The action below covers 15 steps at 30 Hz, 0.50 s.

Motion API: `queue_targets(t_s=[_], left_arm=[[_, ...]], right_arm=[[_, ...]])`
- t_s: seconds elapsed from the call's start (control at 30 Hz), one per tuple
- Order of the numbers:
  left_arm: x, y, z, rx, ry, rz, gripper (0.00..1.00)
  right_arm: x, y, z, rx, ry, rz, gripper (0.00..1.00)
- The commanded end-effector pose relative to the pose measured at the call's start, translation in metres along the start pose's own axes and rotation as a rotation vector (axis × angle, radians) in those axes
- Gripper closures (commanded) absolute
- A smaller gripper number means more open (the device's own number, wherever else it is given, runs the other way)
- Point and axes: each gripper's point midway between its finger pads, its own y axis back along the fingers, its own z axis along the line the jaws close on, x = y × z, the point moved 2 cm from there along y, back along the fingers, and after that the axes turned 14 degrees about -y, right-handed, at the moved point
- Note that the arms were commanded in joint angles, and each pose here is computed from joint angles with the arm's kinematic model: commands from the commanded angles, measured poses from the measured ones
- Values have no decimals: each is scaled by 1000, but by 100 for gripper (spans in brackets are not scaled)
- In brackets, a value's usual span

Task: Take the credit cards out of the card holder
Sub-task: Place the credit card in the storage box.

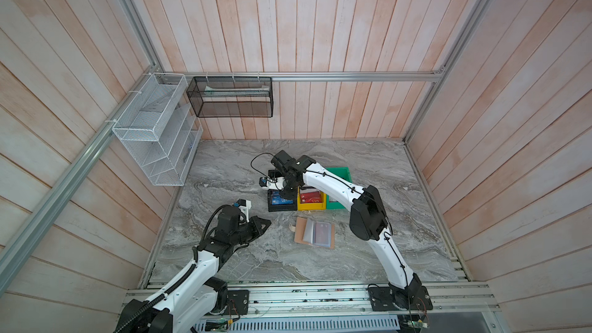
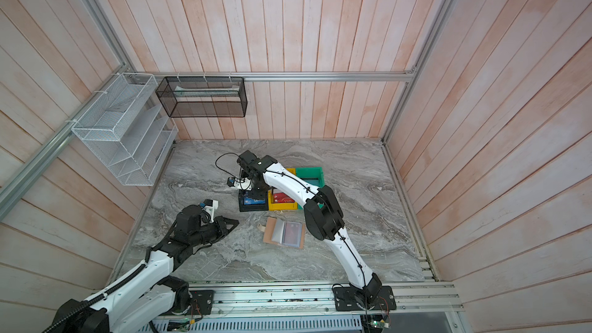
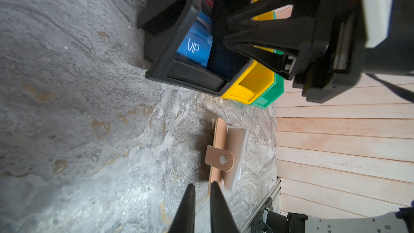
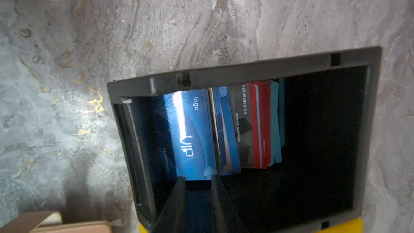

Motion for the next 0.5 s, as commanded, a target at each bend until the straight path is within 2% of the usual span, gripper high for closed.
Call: queue_targets(t_s=[0.0, 0.13, 0.23, 0.33, 0.47], left_arm=[[3, 0, 0, 16, -9, 6, 83], [0, 1, -6, 46, 5, -6, 83], [-6, 1, -15, 78, -1, -20, 83], [-10, -1, -27, 92, -39, -17, 84], [-10, -13, -48, 117, -96, 26, 88]], right_arm=[[-19, 49, -1, 21, -70, -114, 76], [-16, 85, 2, 19, -195, -199, 76], [3, 105, 11, 2, -312, -277, 76], [35, 117, 21, -20, -446, -338, 76], [92, 112, 43, -61, -642, -364, 78]])
